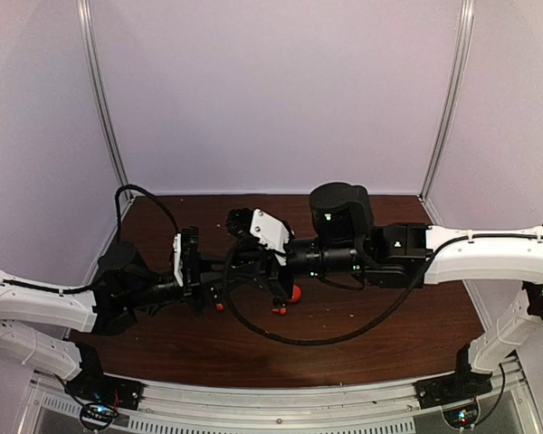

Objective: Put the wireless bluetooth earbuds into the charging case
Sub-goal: Insert the left earbud into the left side groove of the charging case.

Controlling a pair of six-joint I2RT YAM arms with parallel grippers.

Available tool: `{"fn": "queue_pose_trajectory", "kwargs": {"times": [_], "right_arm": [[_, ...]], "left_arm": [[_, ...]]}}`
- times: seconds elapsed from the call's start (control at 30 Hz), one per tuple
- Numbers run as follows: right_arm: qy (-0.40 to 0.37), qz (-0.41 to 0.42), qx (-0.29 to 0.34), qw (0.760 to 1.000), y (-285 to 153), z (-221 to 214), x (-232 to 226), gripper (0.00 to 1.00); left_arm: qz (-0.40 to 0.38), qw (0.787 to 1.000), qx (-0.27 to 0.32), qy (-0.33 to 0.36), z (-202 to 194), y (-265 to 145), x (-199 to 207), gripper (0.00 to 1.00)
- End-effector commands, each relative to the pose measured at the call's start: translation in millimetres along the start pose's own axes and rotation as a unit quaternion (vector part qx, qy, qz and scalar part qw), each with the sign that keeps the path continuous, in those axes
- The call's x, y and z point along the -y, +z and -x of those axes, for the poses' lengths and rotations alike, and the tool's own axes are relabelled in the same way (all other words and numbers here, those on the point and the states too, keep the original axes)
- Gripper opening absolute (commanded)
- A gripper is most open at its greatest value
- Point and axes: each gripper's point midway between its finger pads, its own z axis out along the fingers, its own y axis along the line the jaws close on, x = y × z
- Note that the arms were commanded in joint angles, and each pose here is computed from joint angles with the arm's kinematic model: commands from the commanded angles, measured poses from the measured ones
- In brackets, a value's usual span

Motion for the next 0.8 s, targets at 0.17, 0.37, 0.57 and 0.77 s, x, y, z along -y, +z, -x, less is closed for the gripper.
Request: {"fn": "queue_pose_trajectory", "kwargs": {"times": [0.17, 0.37, 0.57, 0.77], "right_arm": [[-0.005, -0.023, 0.029, 0.999, -15, 26, 7, 0.43], [-0.006, -0.036, 0.033, 0.999, -22, 30, 11, 0.48], [-0.005, -0.033, 0.051, 0.998, -34, 41, 10, 0.49], [0.017, -0.078, 0.073, 0.994, -43, 57, 27, 0.53]], "left_arm": [[-0.004, 0.999, 0.037, 0.017, 25, 1, 1, 0.0], [-0.004, 0.999, 0.036, 0.017, 24, 1, 1, 0.0], [-0.004, 0.999, 0.036, 0.017, 23, 2, 0, 0.0], [0.004, 0.999, 0.039, 0.015, 25, 3, -3, 0.0]]}}
